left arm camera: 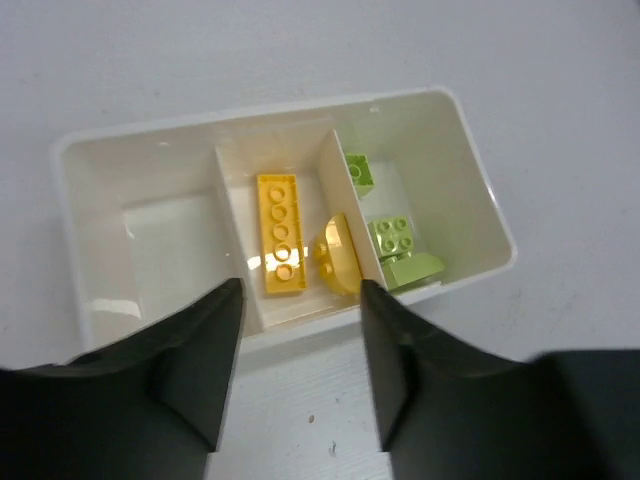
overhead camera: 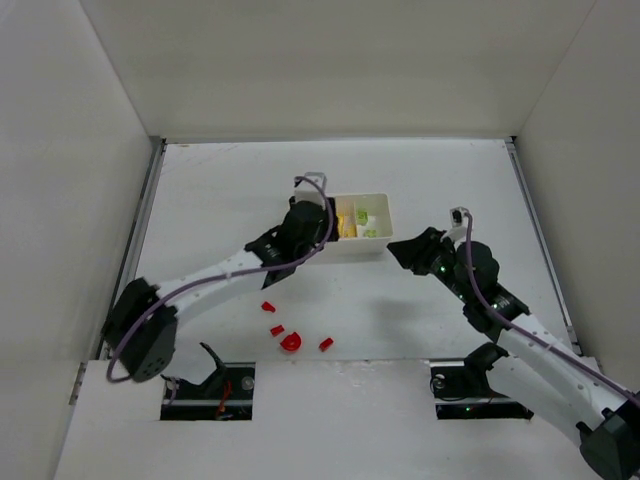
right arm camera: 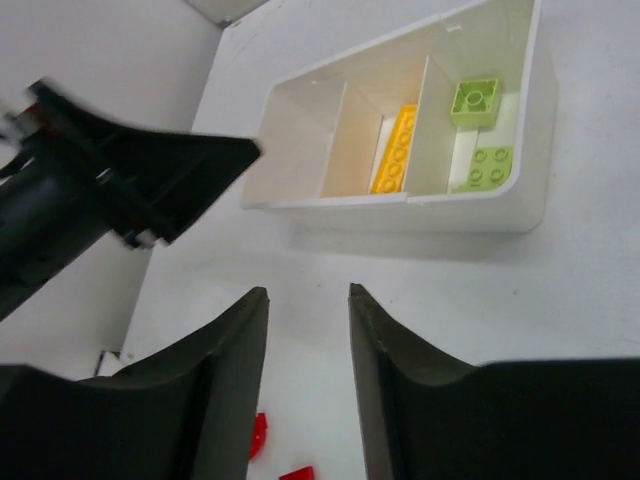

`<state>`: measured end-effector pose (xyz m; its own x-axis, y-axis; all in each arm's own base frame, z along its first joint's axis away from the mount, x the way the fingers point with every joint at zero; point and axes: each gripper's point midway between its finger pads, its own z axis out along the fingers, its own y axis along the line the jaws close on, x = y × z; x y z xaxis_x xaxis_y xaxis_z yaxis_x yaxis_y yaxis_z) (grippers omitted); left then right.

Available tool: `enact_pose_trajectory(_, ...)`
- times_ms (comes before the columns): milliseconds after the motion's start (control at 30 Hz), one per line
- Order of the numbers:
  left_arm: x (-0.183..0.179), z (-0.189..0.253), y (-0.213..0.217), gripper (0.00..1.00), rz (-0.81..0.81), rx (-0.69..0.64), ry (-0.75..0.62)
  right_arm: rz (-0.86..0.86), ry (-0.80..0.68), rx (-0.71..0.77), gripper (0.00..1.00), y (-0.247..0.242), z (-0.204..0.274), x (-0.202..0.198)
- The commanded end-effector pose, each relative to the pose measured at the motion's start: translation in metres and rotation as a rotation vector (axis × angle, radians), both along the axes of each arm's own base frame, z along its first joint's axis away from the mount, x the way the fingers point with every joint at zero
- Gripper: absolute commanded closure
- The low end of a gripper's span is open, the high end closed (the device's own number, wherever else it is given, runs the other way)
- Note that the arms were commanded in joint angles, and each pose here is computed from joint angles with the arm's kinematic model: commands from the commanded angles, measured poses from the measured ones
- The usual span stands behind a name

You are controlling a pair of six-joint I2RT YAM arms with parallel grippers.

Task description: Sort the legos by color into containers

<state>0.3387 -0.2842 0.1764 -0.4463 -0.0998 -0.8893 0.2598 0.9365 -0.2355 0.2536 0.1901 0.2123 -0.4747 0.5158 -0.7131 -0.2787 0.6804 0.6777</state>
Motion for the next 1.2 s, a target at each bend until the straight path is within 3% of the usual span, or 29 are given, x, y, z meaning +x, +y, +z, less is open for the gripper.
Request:
enact_pose_trajectory(0, -0.027, 0.044, 0.054, 0.59, 0.106, -0.077, -0.12, 0.022, -0.025, 0.001, 0.66, 0.007, 0.0, -0.001)
enact_pose_trajectory(100, -0.064, 0.029, 0.099, 0.76, 0.19, -0.099, -0.093, 0.039, -0.048, -0.005, 0.8, 0.012, -0.001, -0.004)
enact_pose_trajectory(200, -0.097, 0.003, 0.139, 0.79, 0.276, -0.107, -0.038, 0.056, -0.074, 0.008, 0.81, 0.018, 0.005, -0.008)
enact_pose_trajectory(267, -0.114, -0.019, 0.156, 0.75, 0.328, -0.119, 0.017, 0.061, -0.086, 0.011, 0.78, 0.021, 0.006, -0.011)
enact_pose_trajectory(400, -0.132, -0.066, 0.18, 0.53, 0.438, -0.075, 0.132, 0.075, -0.08, 0.004, 0.69, 0.026, 0.002, -0.012)
enact_pose_trajectory(467, -0.136, -0.081, 0.183, 0.46, 0.476, -0.066, 0.171, 0.086, -0.077, 0.0, 0.64, 0.03, -0.001, -0.014)
enact_pose_trajectory(767, -0.136, -0.111, 0.171, 0.46, 0.498, 0.019, 0.242, 0.099, -0.053, -0.018, 0.59, 0.034, -0.009, -0.013)
enact_pose_trajectory(1167, -0.133, -0.134, 0.155, 0.6, 0.479, 0.084, 0.278, 0.11, -0.041, -0.028, 0.59, 0.038, -0.012, -0.012)
